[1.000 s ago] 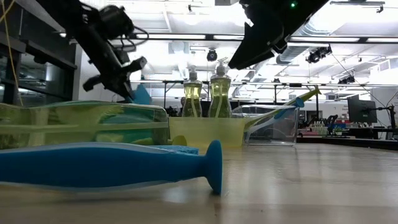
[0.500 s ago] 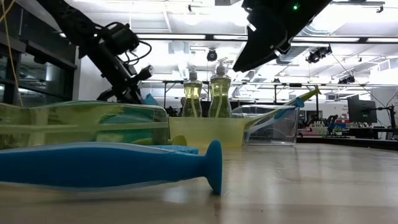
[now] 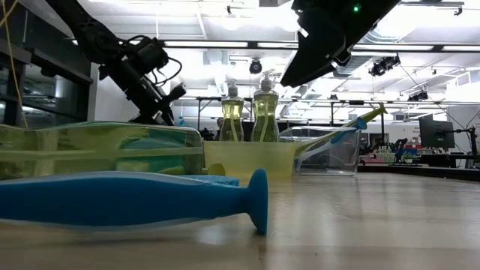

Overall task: Pick & Place Kitchen Sink Supplies
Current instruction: Put the blue sponge into the blue bin

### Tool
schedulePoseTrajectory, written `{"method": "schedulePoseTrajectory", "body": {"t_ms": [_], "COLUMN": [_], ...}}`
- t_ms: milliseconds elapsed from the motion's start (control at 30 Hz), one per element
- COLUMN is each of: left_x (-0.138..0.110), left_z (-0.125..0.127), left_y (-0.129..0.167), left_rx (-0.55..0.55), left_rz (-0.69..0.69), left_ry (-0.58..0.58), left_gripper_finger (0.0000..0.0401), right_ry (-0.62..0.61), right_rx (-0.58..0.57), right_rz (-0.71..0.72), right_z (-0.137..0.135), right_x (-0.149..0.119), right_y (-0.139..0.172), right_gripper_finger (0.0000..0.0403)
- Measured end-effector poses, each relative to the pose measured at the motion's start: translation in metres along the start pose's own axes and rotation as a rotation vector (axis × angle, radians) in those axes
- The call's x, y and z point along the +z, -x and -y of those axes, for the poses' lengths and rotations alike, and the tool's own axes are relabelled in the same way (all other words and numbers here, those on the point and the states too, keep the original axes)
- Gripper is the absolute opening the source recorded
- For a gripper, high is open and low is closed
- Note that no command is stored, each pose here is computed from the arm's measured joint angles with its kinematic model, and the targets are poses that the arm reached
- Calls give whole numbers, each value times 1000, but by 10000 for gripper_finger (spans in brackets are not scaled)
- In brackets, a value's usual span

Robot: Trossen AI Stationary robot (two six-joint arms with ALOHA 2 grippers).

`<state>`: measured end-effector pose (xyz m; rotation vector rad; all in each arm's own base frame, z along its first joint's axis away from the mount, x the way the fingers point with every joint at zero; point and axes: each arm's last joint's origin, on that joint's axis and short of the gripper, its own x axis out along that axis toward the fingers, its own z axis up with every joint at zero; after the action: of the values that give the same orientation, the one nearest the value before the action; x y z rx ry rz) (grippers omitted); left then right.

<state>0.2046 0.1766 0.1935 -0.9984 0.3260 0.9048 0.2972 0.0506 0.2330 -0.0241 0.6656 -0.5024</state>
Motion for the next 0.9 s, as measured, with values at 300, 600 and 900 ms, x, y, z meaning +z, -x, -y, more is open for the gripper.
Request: {"method": "schedulePoseTrajectory", "body": {"t_ms": [300,600,900], "left_x": [-4,-3,-4], "left_z": [-3,-2,-3], "left_y": [-10,-10,-10], "left_rx": [5,-3,-7], "left_rz": [-31,-22,-40], "left_ry": [26,4,-30], "left_gripper_finger": [35,150,237], "right_ry": [0,-7,-20], "right_rx": [28,34,20], "right_rz": [-16,-26,-61], "right_z": [-1,-1,1], "right_x": [-1,-2,-6], "right_y": [0,0,0], "right_gripper_finger": [255,255,254]}}
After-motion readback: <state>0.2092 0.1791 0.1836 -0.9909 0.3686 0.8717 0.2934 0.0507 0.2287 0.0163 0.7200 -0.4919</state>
